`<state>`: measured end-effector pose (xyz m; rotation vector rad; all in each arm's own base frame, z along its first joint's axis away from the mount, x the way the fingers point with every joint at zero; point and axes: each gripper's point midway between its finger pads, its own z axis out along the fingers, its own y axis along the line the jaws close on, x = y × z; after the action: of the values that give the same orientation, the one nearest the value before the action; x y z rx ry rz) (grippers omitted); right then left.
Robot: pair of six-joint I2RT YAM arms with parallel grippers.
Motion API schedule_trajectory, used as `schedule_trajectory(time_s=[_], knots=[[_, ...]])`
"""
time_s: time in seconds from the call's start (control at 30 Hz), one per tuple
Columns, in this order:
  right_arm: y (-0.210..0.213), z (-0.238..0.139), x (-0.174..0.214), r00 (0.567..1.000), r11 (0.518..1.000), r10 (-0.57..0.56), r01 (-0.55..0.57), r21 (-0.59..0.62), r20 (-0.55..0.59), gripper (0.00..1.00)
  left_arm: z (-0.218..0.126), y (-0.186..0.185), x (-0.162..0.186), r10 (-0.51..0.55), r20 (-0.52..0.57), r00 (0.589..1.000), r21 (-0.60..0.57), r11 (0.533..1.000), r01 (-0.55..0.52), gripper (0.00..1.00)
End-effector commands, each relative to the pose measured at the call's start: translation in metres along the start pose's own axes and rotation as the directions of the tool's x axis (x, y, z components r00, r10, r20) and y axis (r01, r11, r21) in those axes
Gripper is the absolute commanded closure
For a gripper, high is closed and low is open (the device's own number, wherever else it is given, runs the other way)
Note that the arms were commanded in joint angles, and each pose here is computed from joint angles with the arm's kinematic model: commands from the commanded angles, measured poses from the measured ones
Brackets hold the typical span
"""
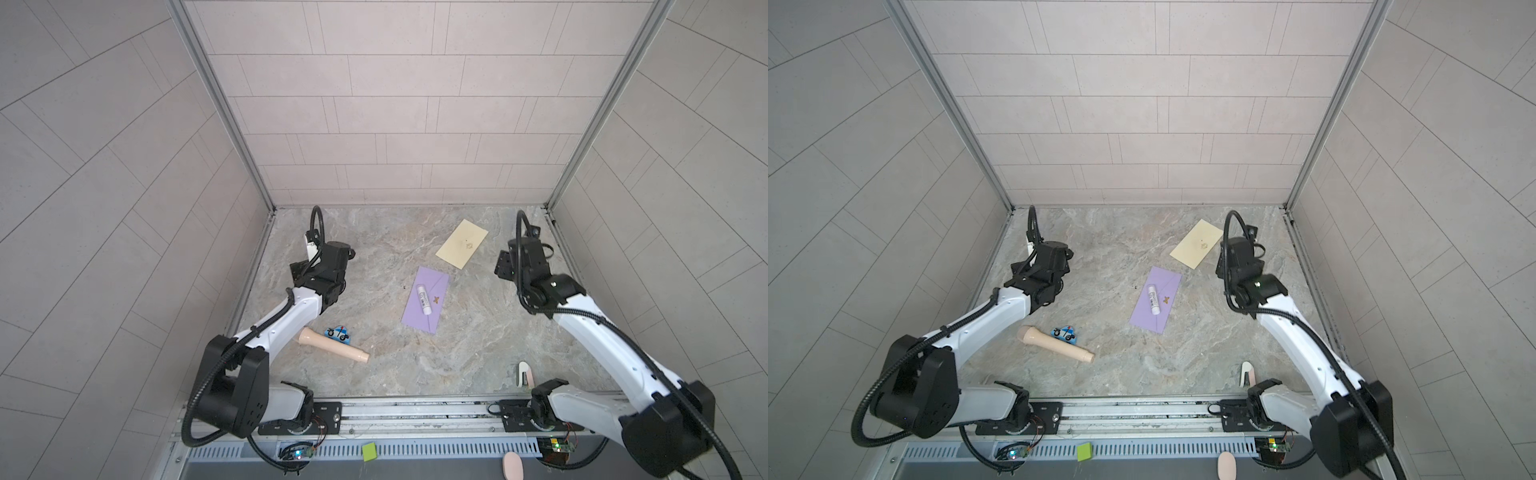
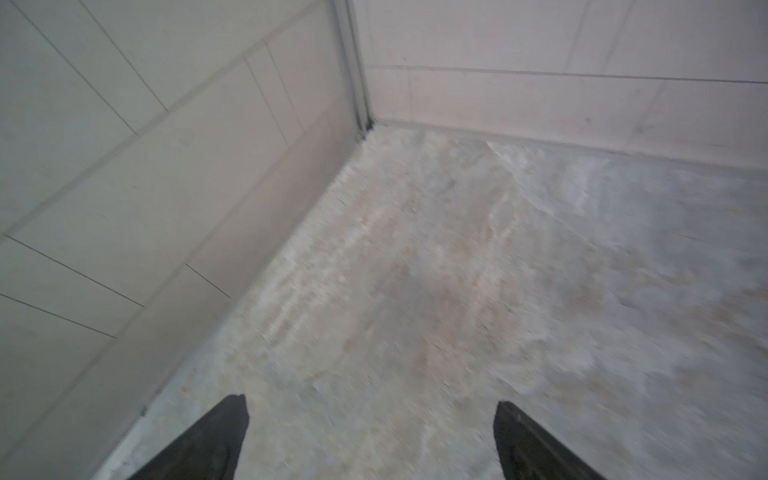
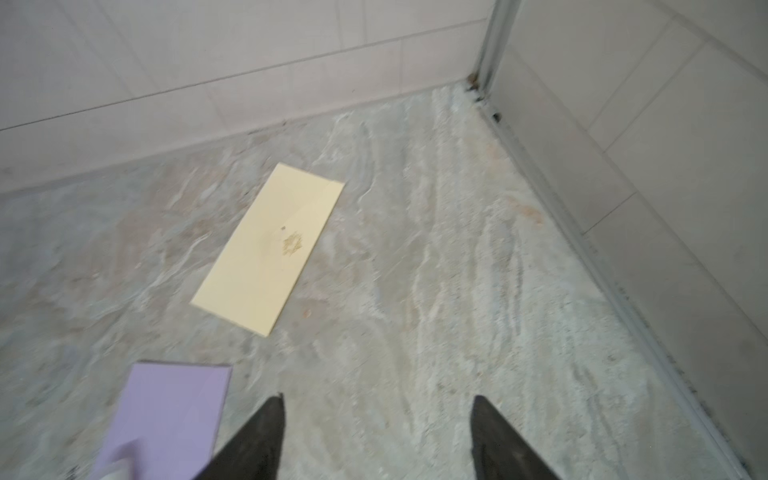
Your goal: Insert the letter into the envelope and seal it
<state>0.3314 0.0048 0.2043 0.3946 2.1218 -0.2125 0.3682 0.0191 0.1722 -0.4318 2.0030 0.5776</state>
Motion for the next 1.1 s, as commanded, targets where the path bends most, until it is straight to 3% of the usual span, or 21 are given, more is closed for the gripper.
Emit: schedule_trajectory(time_s=[0.0, 0.13, 0.3, 0.4, 0.53, 0.63, 0.73, 0.83, 1.07], knots=[[-0.027, 0.012, -0.006, 0.973, 0.981, -0.135, 0.106, 0.162, 0.186, 0.01, 0.007, 0.021, -0.009, 0.089, 0.128, 0.988, -0.147, 0.987, -0.07, 0.0], [-0.051, 0.035, 0.022, 0.986, 0.96, -0.116, 0.081, 0.266, 0.117, 0.0, 0.025, 0.011, 0.013, 0.124, 0.09, 0.988, -0.13, 0.985, -0.111, 0.0], [-0.055, 0.059, 0.04, 0.975, 0.946, -0.118, 0.054, 0.32, 0.186, 0.0, 0.048, -0.008, 0.04, 0.104, 0.047, 0.993, -0.044, 0.994, -0.102, 0.01], [-0.063, 0.065, 0.043, 0.973, 0.918, -0.129, 0.043, 0.394, 0.194, 0.0, 0.051, -0.021, 0.039, 0.161, 0.055, 0.985, 0.029, 0.986, -0.163, 0.05], [-0.049, 0.08, 0.037, 0.959, 0.939, -0.178, 0.099, 0.329, 0.22, 0.0, 0.058, -0.023, 0.044, 0.082, 0.14, 0.987, 0.151, 0.983, -0.103, 0.04], [-0.03, 0.104, 0.046, 0.952, 0.95, -0.246, 0.2, 0.238, 0.181, 0.0, 0.064, -0.007, 0.051, -0.021, 0.093, 0.995, 0.194, 0.981, 0.002, 0.04], [-0.03, 0.117, 0.048, 0.973, 0.979, -0.182, 0.165, 0.12, 0.139, 0.0, 0.062, -0.008, 0.063, -0.067, 0.142, 0.988, 0.257, 0.966, 0.029, 0.04], [-0.017, 0.121, 0.06, 0.963, 0.979, -0.196, 0.203, -0.02, 0.185, 0.0, 0.064, -0.007, 0.062, -0.068, 0.139, 0.988, 0.244, 0.969, 0.033, 0.02], [-0.017, 0.121, 0.06, 0.967, 0.98, -0.198, 0.201, -0.004, 0.16, 0.0, 0.066, -0.008, 0.061, -0.058, 0.14, 0.988, 0.239, 0.971, 0.024, 0.0]])
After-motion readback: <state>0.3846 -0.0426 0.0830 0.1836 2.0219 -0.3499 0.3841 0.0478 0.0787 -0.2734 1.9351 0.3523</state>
